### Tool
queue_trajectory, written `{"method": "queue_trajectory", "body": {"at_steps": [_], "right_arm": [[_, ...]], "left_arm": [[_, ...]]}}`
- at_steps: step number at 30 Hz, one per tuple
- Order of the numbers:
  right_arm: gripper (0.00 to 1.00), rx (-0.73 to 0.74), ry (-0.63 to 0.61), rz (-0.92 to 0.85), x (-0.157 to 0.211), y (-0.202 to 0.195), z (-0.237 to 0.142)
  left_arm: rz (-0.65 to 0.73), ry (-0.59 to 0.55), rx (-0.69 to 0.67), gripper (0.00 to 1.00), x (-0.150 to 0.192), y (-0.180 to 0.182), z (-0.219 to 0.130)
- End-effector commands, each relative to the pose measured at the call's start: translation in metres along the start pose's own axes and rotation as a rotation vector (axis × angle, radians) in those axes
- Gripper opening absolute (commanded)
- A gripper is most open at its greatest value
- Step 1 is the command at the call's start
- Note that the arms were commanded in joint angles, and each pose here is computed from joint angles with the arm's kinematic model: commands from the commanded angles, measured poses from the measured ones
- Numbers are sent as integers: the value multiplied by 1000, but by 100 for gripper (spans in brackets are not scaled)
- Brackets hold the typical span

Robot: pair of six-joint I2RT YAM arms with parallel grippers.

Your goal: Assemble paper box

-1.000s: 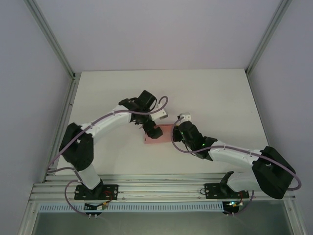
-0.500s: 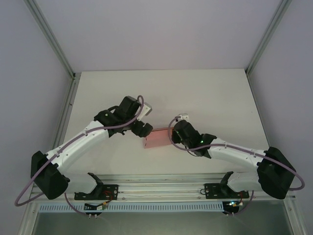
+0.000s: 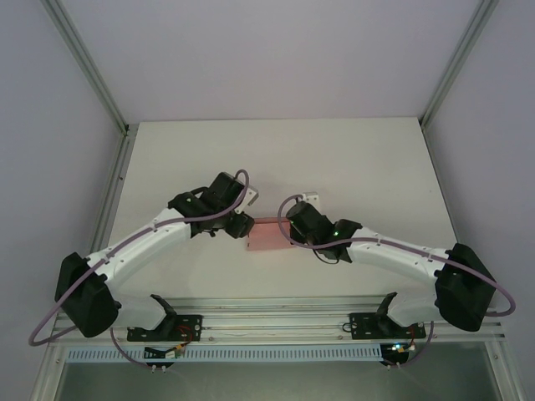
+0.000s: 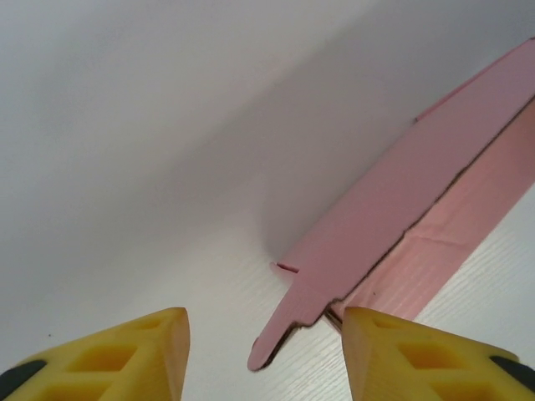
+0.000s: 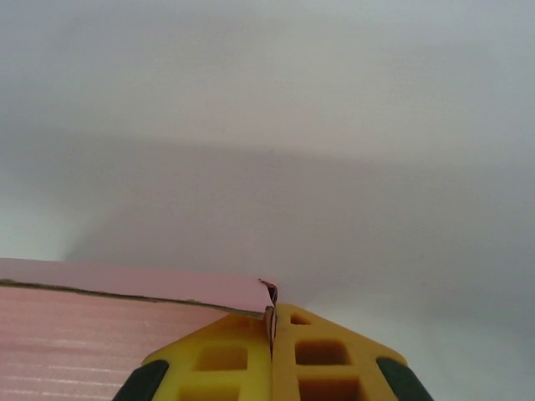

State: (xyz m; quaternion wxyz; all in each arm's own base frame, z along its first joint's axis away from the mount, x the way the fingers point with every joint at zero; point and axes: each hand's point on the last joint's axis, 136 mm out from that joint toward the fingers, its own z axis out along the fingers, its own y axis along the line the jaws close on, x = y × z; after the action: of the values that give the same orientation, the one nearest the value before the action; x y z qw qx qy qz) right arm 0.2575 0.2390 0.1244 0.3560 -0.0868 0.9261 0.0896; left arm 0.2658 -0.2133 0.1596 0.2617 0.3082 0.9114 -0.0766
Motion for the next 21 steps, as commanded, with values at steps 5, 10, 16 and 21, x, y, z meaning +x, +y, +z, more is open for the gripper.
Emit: {"method": "queue_trajectory", "body": {"at_steps": [5, 10, 16, 21], "right_arm": [[0, 74, 120, -60, 27, -12, 5], [0, 95, 116, -61, 26, -12, 3], [0, 162, 113, -64, 23, -12, 4], [0, 218, 84, -35, 18, -13, -1]], "left_arm": [[27, 2, 47, 26, -9, -12, 11], [-22, 47, 43, 0, -2, -12, 15], [-185, 33, 32, 0, -10, -11, 18], [-368, 8, 22, 0, -18, -9, 15]]}}
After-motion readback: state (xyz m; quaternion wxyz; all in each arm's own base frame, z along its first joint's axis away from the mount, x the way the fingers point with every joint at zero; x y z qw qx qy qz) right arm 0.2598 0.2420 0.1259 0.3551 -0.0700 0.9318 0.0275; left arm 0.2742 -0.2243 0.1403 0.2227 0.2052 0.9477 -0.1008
